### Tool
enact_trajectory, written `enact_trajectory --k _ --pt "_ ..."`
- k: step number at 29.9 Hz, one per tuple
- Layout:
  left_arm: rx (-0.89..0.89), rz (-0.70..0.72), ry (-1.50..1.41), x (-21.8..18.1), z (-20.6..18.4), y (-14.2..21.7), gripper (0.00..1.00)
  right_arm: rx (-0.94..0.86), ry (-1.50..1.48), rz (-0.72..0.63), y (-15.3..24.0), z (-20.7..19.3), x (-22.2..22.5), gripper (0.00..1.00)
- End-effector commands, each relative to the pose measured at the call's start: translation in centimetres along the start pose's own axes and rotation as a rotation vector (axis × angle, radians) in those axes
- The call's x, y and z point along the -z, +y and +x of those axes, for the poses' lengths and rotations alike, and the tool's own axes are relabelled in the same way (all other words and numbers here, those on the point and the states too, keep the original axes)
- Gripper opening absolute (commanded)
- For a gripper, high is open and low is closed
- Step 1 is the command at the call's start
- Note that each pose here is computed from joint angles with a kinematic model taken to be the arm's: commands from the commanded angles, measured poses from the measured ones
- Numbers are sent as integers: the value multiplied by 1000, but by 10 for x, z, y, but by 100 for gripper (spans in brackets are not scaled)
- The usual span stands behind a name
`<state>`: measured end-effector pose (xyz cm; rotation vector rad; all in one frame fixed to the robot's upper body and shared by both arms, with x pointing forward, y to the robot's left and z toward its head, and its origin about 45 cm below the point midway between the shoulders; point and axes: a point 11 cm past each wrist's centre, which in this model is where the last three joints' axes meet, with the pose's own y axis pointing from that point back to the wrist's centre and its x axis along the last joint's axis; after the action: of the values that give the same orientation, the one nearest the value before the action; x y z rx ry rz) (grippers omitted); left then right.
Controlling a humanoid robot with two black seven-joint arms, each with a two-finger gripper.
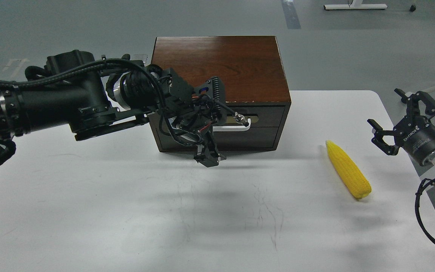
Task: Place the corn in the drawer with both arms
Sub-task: 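Pull the drawer handle toward the robot with the left gripper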
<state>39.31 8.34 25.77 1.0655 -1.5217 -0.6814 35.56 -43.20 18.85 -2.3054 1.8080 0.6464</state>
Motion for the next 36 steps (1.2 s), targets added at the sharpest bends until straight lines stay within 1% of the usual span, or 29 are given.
enact_trajectory --k 1,17,20,29,36 --pt "0 -1 -7 -1 1 -1 99 -1 1 1 0 0 1 100" --pt "-15 -40 -41 -17 15 -9 99 -8 1 -1 3 3 0 100" --pt "7 -48 -54 -20 11 -12 99 -9 2 -1 3 3 1 100" --pt "0 -68 -75 -28 16 -11 99 -11 0 -4 4 4 -2 100" --pt "-20 -115 -119 -47 24 -8 99 -12 0 -3 4 4 -1 100"
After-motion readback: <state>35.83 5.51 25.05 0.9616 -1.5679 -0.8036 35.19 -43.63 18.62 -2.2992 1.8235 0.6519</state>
